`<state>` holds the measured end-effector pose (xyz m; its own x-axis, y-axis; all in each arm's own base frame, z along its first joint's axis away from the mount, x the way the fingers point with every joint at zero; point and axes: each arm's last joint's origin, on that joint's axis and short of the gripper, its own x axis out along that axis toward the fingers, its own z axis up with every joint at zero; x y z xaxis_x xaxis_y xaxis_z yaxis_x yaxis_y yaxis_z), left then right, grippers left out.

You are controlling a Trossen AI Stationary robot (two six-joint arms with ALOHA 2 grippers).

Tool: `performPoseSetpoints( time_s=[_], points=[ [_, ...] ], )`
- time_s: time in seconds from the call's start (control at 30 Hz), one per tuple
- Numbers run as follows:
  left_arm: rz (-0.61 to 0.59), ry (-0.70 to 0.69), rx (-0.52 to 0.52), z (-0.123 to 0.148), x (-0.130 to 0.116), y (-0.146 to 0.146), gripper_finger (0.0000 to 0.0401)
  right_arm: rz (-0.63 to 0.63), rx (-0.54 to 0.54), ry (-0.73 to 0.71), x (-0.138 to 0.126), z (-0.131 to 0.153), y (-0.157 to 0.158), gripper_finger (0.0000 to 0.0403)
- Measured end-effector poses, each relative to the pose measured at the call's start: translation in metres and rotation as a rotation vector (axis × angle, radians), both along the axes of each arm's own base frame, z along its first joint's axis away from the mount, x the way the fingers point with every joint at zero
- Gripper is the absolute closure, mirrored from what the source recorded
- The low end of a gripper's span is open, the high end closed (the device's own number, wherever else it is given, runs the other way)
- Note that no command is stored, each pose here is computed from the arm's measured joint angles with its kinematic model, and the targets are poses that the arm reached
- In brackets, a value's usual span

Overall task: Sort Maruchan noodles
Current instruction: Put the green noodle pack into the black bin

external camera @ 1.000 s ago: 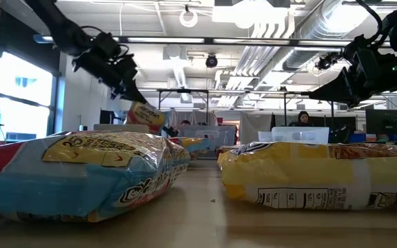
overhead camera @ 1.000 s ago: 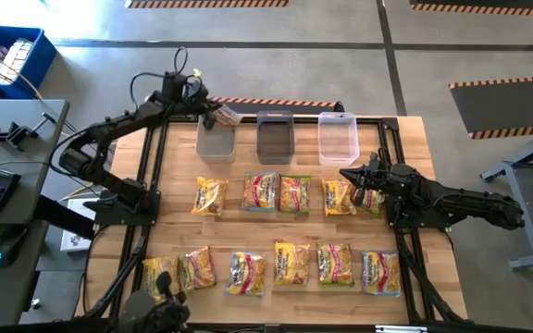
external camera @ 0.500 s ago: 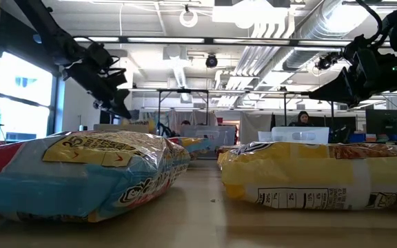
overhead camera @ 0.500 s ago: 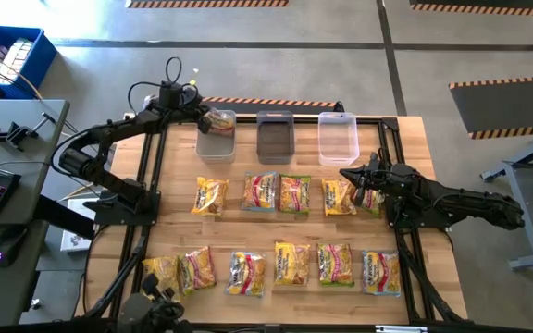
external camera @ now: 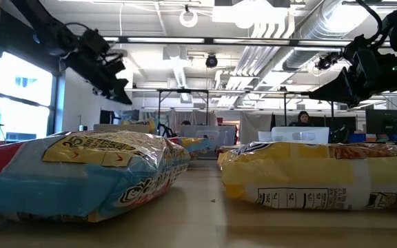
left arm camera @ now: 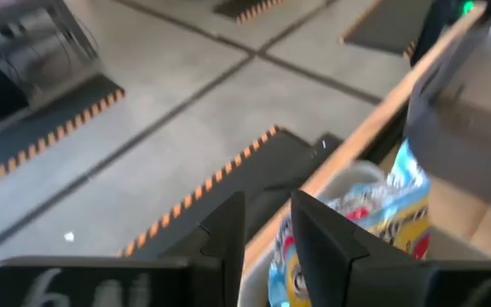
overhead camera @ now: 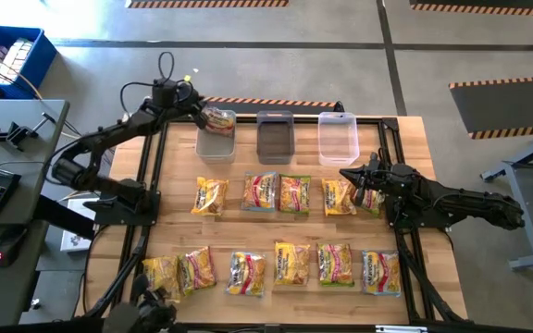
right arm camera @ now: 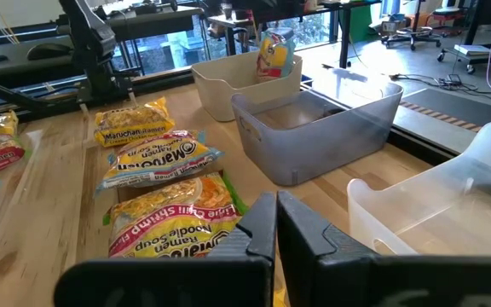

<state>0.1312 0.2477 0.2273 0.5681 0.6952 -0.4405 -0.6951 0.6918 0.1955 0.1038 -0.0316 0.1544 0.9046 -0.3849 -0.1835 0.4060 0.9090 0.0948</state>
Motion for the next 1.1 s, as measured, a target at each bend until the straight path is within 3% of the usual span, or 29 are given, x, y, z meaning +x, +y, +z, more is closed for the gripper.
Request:
performPoseSetpoints(
  time_s=[0.17,0.23,0.37,0.6,0.9,1.1],
  points=[
    [0.008,-0.115,0.065,0.029,-0.005,-0.014,0.0345,0.0,0.0,0.001,0.0,0.0,0.0,0.0403],
    [-0.04,-0.202,0.083,0.03,-0.005,-0.024,0.0359,0.0,0.0,0.0,0.0,0.0,0.0,0.0403],
    [-0.21,-0.357,0.108,0.006,0.002,-0.054,0.039,0.0,0.0,0.0,0.0,0.0,0.0,0.0403],
    [-0.348,-0.586,0.207,-0.022,0.007,-0.099,0.0397,0.0,0.0,0.0,0.0,0.0,0.0,0.0403],
    [-0.462,-0.49,0.021,-0.048,0.024,-0.125,0.0401,0.0,0.0,0.0,0.0,0.0,0.0,0.0403],
    [-0.577,-0.46,0.012,-0.05,0.036,-0.142,0.0401,-0.011,-0.001,0.0,0.0,0.0,-0.001,0.0403]
  ],
)
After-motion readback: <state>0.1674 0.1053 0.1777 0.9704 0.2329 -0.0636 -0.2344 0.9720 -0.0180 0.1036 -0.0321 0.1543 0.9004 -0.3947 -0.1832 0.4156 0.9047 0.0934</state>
